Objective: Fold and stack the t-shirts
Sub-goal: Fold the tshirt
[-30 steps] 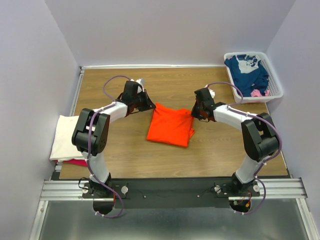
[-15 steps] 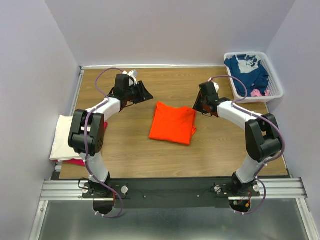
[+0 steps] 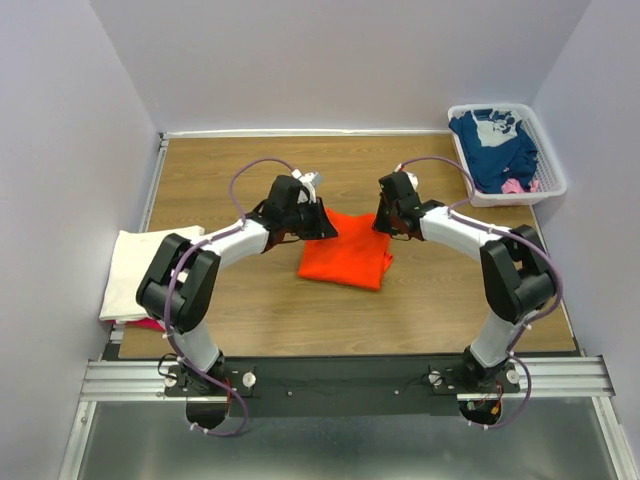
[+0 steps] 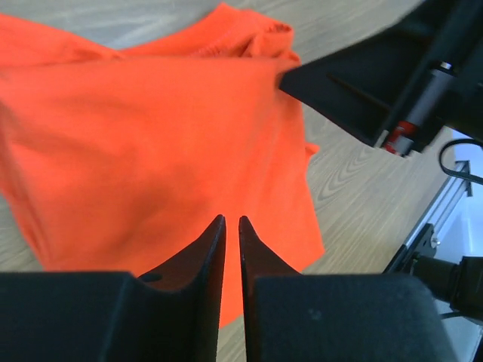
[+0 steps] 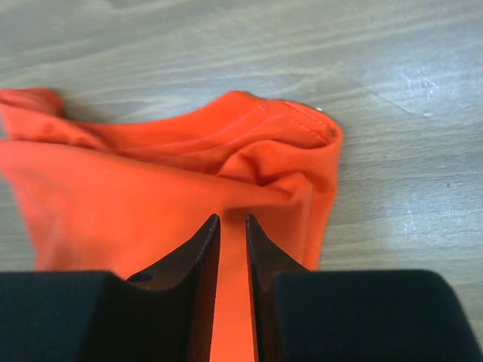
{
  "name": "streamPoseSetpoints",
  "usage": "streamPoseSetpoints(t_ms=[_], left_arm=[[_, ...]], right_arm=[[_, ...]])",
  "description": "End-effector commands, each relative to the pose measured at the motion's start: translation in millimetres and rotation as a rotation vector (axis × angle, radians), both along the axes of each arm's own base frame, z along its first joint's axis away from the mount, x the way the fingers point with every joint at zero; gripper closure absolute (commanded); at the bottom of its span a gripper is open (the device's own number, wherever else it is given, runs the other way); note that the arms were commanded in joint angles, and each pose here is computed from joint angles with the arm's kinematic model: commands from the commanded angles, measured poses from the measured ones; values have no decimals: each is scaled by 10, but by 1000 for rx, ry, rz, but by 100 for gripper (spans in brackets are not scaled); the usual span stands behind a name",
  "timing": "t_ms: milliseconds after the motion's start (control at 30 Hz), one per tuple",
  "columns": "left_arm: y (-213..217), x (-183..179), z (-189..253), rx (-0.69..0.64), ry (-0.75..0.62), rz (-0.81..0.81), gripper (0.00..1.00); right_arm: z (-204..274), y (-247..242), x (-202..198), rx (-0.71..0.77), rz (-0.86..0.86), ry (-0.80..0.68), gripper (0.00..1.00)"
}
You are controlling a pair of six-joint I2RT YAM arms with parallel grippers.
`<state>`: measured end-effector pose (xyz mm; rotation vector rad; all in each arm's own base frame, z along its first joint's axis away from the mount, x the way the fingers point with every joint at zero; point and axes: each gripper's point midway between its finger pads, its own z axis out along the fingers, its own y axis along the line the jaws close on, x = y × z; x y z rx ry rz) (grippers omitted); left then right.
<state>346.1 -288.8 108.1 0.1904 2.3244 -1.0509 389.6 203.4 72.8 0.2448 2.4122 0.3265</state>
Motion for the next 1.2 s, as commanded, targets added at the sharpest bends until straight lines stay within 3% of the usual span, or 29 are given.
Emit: streamPoseSetpoints(t_ms=[0,300,533,667,900,1167], left_arm=[[-24,-51,-326,75,34,34,81],[99,-324,-903,155,138,113,83],[-25,-542,-866,122,149,97,85],[-35,-472,-594,78,99,123,82],[233,-156,-91,27,-11,224,61],[367,179,-162,44,-18,235,60]], right_arm=[[-246,-97,32,-55,-51,50,73],[-611,-116,128,-131,-39,103,74],[-567,-19,228,-126,8,89,73],[-456,40,316,-126,46,58,70],[-33,159,363,-103,119,-9,58],[215,347,-32,-99,194,-27,57]])
